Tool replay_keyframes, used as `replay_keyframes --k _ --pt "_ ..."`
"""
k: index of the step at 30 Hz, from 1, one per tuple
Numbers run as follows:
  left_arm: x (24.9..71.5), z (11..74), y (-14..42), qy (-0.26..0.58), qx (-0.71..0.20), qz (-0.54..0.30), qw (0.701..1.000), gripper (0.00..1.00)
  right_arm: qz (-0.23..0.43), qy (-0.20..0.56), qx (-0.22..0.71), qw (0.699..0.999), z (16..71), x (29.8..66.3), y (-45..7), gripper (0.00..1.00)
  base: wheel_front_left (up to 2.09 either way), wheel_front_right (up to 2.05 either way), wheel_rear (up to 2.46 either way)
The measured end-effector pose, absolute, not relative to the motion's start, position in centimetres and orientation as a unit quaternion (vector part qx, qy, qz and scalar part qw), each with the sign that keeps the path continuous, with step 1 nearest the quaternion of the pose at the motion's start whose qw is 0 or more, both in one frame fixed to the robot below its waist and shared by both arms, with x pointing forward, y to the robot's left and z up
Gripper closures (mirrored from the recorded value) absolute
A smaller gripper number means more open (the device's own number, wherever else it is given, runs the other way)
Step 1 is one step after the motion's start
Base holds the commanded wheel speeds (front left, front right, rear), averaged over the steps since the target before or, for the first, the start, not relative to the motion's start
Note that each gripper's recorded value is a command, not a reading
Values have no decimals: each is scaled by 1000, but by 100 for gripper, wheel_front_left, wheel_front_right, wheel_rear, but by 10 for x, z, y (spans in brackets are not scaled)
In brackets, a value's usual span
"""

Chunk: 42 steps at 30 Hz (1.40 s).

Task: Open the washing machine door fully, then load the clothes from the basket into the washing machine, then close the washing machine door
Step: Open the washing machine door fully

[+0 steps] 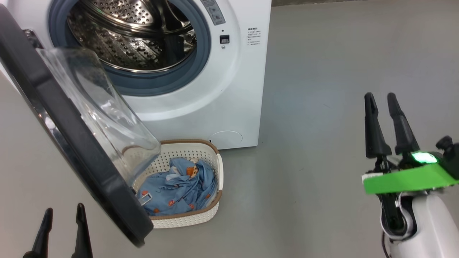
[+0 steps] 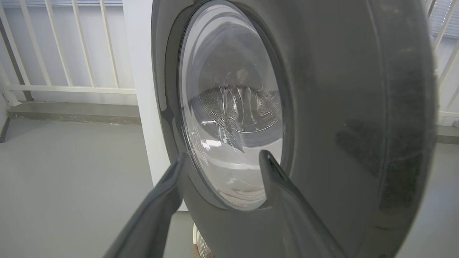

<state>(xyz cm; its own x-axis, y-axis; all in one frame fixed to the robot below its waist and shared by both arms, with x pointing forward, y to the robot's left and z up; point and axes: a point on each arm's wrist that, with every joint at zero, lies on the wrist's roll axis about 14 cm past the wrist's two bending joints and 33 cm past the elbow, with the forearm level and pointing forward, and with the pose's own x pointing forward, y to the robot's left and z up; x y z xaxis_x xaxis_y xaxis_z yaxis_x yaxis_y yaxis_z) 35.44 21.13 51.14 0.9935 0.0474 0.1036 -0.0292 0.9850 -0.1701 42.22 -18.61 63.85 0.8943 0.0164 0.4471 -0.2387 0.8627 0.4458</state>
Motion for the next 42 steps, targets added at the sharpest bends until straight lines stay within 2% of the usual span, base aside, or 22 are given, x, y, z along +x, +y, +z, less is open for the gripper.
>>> replay_keyframes --k 6,12,27,42 --pt "352 512 214 -55 -85 25 995 0 47 -197 131 970 613 405 -187 0 0 0 0" --pt "353 513 217 -56 -85 29 994 0 35 -155 76 984 582 390 -189 0 0 0 0" --pt "350 515 211 -59 -81 21 995 0 35 -77 33 996 531 376 -182 0 0 0 0" --pt "348 515 208 -58 -79 16 995 0 25 -55 24 998 516 376 -186 0 0 0 0"
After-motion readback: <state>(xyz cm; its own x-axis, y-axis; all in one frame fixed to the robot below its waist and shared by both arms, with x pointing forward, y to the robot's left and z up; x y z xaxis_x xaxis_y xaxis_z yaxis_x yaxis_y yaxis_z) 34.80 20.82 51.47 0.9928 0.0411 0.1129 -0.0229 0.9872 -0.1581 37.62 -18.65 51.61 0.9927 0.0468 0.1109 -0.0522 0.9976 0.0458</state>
